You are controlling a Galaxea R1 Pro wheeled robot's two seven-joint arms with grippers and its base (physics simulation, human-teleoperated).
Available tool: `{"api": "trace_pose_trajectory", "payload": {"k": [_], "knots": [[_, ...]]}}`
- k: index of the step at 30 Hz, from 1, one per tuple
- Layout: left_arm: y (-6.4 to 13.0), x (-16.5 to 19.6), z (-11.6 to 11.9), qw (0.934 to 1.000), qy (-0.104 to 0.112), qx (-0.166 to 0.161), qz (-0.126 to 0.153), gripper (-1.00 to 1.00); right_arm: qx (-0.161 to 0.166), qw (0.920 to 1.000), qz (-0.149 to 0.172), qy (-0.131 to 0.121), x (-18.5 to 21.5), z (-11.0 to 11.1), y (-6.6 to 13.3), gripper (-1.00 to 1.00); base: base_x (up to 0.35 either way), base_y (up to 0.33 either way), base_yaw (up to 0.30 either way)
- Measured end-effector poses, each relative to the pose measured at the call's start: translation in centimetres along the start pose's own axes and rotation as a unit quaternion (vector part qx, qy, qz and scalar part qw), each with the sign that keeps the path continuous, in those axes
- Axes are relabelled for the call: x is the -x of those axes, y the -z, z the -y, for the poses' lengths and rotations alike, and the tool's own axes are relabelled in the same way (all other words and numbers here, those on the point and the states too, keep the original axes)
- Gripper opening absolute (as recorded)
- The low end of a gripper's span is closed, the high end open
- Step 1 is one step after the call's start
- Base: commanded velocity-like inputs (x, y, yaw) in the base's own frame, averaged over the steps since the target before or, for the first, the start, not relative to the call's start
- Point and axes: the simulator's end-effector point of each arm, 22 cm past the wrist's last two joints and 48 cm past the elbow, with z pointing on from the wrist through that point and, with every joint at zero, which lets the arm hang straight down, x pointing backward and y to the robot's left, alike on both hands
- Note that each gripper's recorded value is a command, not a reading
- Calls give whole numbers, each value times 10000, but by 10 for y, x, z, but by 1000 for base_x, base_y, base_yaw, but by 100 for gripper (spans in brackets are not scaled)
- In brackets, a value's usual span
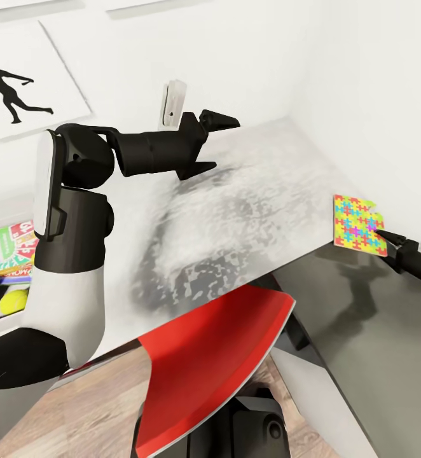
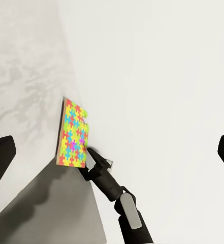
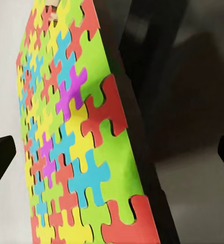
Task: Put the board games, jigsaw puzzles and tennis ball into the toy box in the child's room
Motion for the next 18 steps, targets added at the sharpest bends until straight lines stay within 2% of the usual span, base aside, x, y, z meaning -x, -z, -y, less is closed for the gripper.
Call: {"api": "trace_pose_trajectory", "payload": {"k": [18], "knots": [[0, 0, -1, 10000, 3, 7, -1, 100, 36, 10000, 5, 24, 1, -3, 0, 100, 0, 0, 21]]}}
